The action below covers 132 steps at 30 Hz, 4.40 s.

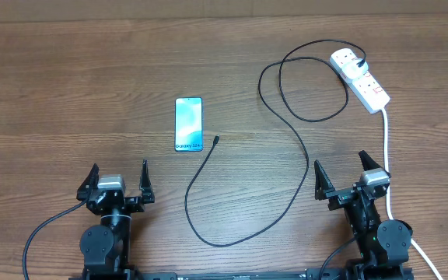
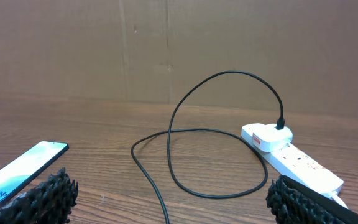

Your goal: Plug charger to phone and switch on socket

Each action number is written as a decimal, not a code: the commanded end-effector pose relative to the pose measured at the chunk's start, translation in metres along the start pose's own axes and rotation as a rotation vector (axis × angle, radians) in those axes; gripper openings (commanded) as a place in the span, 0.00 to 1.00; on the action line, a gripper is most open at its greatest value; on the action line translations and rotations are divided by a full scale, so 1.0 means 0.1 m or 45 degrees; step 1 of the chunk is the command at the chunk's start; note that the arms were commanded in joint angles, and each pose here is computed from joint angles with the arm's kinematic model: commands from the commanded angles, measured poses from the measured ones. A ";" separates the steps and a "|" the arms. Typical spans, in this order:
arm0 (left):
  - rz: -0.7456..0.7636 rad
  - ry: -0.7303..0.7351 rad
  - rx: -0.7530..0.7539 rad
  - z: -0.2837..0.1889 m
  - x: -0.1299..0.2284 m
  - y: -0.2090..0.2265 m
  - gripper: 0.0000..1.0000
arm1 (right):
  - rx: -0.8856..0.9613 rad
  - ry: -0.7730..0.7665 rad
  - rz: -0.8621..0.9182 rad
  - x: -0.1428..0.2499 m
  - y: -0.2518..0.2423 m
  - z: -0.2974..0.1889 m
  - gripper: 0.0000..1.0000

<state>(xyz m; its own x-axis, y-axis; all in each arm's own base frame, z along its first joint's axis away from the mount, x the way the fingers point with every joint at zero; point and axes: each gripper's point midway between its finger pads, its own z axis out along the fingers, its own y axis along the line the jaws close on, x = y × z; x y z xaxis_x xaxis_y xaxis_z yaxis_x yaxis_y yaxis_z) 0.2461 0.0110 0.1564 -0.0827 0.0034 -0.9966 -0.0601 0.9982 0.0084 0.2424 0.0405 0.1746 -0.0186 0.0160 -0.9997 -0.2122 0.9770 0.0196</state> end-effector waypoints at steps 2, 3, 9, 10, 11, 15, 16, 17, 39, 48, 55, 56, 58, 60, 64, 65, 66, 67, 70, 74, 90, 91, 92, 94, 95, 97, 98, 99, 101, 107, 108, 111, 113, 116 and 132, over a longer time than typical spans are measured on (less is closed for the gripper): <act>0.023 -0.011 0.004 0.00 0.00 0.00 1.00 | 0.015 0.004 -0.005 0.03 -0.02 0.00 1.00; 0.023 -0.012 0.004 0.00 0.00 0.00 1.00 | 0.015 0.004 -0.005 0.03 -0.02 0.00 1.00; 0.023 -0.011 0.004 0.00 0.00 0.00 1.00 | 0.015 0.004 -0.005 0.03 -0.02 0.00 1.00; 0.023 -0.011 0.004 0.00 0.00 0.00 1.00 | 0.015 0.004 -0.005 0.03 -0.02 0.00 1.00; 0.023 -0.011 0.004 0.00 0.00 0.00 1.00 | 0.015 0.004 -0.005 0.03 -0.02 0.00 1.00; 0.023 -0.012 0.004 0.00 0.00 0.00 1.00 | 0.015 0.004 -0.005 0.03 -0.02 0.00 1.00; 0.023 -0.011 0.004 0.00 0.00 0.00 1.00 | 0.015 0.004 -0.005 0.03 -0.02 0.00 1.00; 0.023 -0.011 0.004 0.00 0.00 0.00 0.99 | 0.015 0.004 -0.005 0.03 -0.02 0.00 1.00; 0.023 -0.011 0.004 0.00 0.00 0.00 1.00 | 0.015 0.004 -0.005 0.03 -0.02 0.00 1.00; 0.023 -0.011 0.004 0.00 0.00 0.00 1.00 | 0.015 0.004 -0.005 0.03 -0.02 0.00 1.00; 0.023 -0.011 0.004 0.00 0.00 0.00 1.00 | 0.015 0.004 -0.005 0.03 -0.02 0.00 1.00; 0.023 -0.011 0.004 0.00 0.00 0.00 1.00 | 0.015 0.004 -0.005 0.03 -0.02 0.00 1.00; 0.023 -0.011 0.004 0.00 0.00 0.00 1.00 | 0.015 0.004 -0.005 0.03 -0.02 0.00 1.00; 0.023 -0.011 0.004 0.00 0.00 0.00 1.00 | 0.015 0.004 -0.005 0.03 -0.02 0.00 1.00; 0.023 -0.011 0.004 0.00 0.00 0.00 1.00 | 0.015 0.004 -0.005 0.03 -0.02 0.00 1.00; 0.023 -0.011 0.004 0.00 0.00 0.00 1.00 | 0.015 0.004 -0.005 0.03 -0.02 0.00 1.00; 0.023 -0.011 0.004 0.00 0.00 0.00 1.00 | 0.015 0.004 -0.005 0.03 -0.02 0.00 1.00; 0.023 -0.011 0.004 0.00 0.00 0.00 0.99 | 0.015 0.004 -0.005 0.03 -0.02 0.00 1.00; 0.023 -0.011 0.004 0.00 0.00 0.00 1.00 | 0.015 0.004 -0.005 0.03 -0.02 0.00 1.00; 0.023 -0.011 0.004 0.00 0.00 0.00 1.00 | 0.015 0.004 -0.005 0.03 -0.02 0.00 1.00; 0.023 -0.008 0.004 0.00 0.00 0.00 0.99 | 0.015 0.004 -0.005 0.03 -0.02 0.00 1.00; 0.023 -0.008 0.004 0.00 0.00 0.00 1.00 | 0.015 0.004 -0.005 0.03 -0.02 0.00 1.00; 0.023 -0.008 0.004 0.00 0.00 0.00 1.00 | 0.015 0.004 -0.005 0.03 -0.02 0.00 1.00; 0.023 -0.008 0.004 0.00 0.00 0.00 1.00 | 0.015 0.004 -0.005 0.03 -0.02 0.00 1.00; 0.023 -0.008 0.004 0.00 0.00 0.00 1.00 | 0.015 0.004 -0.005 0.03 -0.02 0.00 1.00; 0.023 -0.008 0.004 0.00 0.00 0.00 1.00 | 0.015 0.004 -0.005 0.03 -0.02 0.00 1.00; 0.023 -0.008 0.004 0.00 0.00 0.00 1.00 | 0.015 0.004 -0.005 0.03 -0.02 0.00 1.00; 0.023 -0.008 0.004 0.00 0.00 0.00 1.00 | 0.015 0.004 -0.005 0.03 -0.02 0.00 1.00; 0.023 -0.008 0.004 0.00 0.00 0.00 1.00 | 0.015 0.004 -0.005 0.03 -0.02 0.00 1.00; 0.023 -0.008 0.004 0.00 0.00 0.00 1.00 | 0.015 0.004 -0.005 0.03 -0.02 0.00 1.00; 0.023 -0.008 0.004 0.00 0.00 0.00 1.00 | 0.015 0.004 -0.005 0.03 -0.02 0.00 1.00; 0.023 -0.008 0.004 0.00 0.00 0.00 1.00 | 0.015 0.004 -0.005 0.03 -0.02 0.00 1.00; 0.023 -0.008 0.004 0.00 0.00 0.00 1.00 | 0.015 0.004 -0.005 0.03 -0.02 0.00 1.00; 0.023 -0.008 0.004 0.00 0.00 0.00 1.00 | 0.015 0.004 -0.005 0.03 -0.02 0.00 1.00; -0.046 -0.054 0.215 -0.03 -0.09 -0.28 1.00 | 0.015 0.004 -0.005 0.03 -0.02 0.00 1.00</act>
<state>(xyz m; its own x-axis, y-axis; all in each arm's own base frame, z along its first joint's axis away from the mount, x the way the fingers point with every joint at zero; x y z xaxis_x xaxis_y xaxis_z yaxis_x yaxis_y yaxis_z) 0.2466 0.0024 0.1569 -0.0783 -0.0008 -0.9969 -0.0107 0.9999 0.0001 0.2424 0.0405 0.1743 -0.0198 0.0163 -0.9997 -0.2122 0.9770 0.0201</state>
